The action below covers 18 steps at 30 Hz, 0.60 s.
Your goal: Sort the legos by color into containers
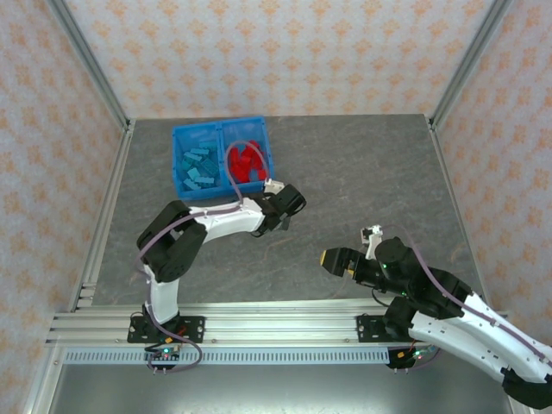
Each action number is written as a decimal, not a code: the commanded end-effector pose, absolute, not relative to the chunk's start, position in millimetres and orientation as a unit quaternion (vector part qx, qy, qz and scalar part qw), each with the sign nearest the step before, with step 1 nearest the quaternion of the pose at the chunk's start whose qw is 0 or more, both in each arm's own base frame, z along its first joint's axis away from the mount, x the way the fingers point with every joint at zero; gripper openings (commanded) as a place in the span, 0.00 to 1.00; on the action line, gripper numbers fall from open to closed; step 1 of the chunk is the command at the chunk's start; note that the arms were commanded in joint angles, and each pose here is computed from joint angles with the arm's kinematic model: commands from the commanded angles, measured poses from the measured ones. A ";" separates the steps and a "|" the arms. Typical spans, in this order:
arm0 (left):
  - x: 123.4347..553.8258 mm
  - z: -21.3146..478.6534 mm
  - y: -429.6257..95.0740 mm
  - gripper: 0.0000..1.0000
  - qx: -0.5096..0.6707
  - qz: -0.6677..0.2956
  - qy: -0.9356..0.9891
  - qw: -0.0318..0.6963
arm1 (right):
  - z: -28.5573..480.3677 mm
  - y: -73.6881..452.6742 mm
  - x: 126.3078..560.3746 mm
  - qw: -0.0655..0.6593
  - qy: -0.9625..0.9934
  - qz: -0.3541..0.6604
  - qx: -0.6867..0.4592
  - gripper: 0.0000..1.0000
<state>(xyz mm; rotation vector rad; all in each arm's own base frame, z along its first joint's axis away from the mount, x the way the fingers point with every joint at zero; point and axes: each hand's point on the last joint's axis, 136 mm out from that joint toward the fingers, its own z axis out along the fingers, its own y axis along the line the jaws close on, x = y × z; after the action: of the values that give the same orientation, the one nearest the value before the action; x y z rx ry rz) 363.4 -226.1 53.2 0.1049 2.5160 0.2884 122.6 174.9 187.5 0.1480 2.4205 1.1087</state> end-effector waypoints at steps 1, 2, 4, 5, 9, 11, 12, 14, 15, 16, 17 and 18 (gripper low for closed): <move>375.2 52.1 -203.6 0.96 0.030 0.173 0.938 0.299 | 181.0 171.0 122.5 0.236 0.886 0.394 0.060 0.99; 377.2 47.4 -202.5 0.96 0.030 0.179 0.939 0.293 | 180.2 171.0 122.3 0.235 0.887 0.393 0.060 0.99; 379.9 40.9 -199.4 0.94 0.029 0.196 0.938 0.284 | 178.1 170.6 122.1 0.234 0.888 0.391 0.060 0.99; 380.4 38.6 -197.7 0.93 0.030 0.203 0.938 0.280 | 178.0 170.2 122.2 0.234 0.888 0.390 0.061 0.99; 377.1 23.9 -200.5 0.84 0.021 0.189 0.944 0.268 | 178.4 170.0 121.7 0.233 0.889 0.390 0.060 0.99; 372.8 17.1 -203.9 0.80 0.016 0.169 0.950 0.263 | 178.1 169.6 122.1 0.234 0.889 0.389 0.062 0.99; 370.3 13.9 -206.3 0.78 0.012 0.156 0.953 0.260 | 177.7 169.7 122.1 0.233 0.889 0.389 0.063 0.99; 363.5 9.6 -210.1 0.74 0.008 0.133 0.958 0.253 | 178.0 170.2 122.0 0.232 0.888 0.391 0.064 0.99; 359.9 8.7 -211.6 0.73 0.006 0.123 0.960 0.252 | 178.1 170.1 121.8 0.232 0.888 0.392 0.064 0.99; 356.1 8.8 -212.5 0.71 0.005 0.115 0.961 0.252 | 178.3 170.2 121.9 0.232 0.888 0.392 0.065 0.99; 353.0 9.1 -213.0 0.71 0.004 0.109 0.962 0.252 | 177.9 170.2 121.8 0.231 0.888 0.392 0.065 0.99; 349.2 9.9 -213.4 0.69 0.003 0.103 0.962 0.253 | 177.9 170.3 121.6 0.230 0.888 0.392 0.066 0.99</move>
<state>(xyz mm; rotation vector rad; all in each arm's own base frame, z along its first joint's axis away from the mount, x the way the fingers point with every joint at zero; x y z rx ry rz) 374.3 -216.9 26.5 0.0000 2.5318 0.3045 122.2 174.4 186.6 0.1583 2.4259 1.1085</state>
